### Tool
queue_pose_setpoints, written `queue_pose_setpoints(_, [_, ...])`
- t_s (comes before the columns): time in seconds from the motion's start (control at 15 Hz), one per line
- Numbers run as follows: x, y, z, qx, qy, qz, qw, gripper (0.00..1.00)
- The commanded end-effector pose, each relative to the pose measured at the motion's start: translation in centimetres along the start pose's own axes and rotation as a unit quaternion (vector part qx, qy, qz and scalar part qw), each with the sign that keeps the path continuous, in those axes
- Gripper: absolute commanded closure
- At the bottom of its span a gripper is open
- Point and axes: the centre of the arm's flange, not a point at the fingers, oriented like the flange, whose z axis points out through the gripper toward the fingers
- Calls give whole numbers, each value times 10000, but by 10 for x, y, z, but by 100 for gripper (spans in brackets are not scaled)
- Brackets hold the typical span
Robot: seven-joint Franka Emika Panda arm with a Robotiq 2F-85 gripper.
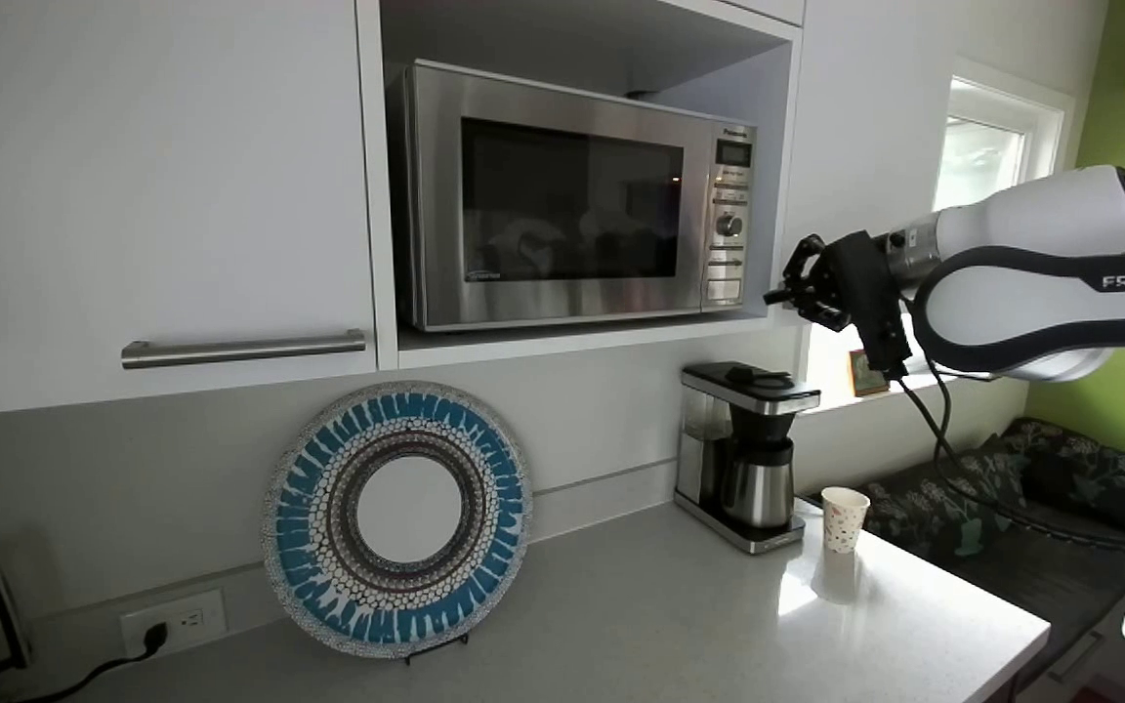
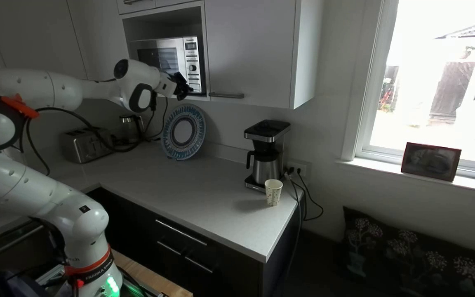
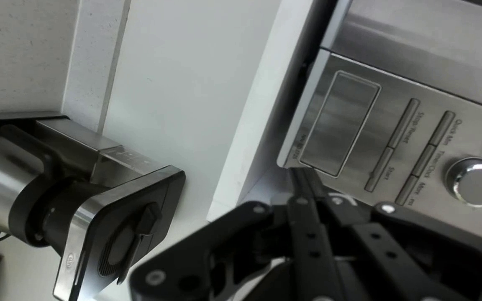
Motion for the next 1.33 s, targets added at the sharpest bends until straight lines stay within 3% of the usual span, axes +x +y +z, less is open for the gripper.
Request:
queue_pose_setpoints(0.0, [10, 5, 15, 244, -71, -43, 9997, 100])
queue_pose_setpoints(0.47, [14, -4, 34, 511, -290, -188, 9981, 100])
queue_pose_setpoints(0.8, [12, -8, 47, 503, -487, -344, 9970, 100])
queue_pose_setpoints(1.27, [6, -11, 41, 473, -448, -326, 9973, 99])
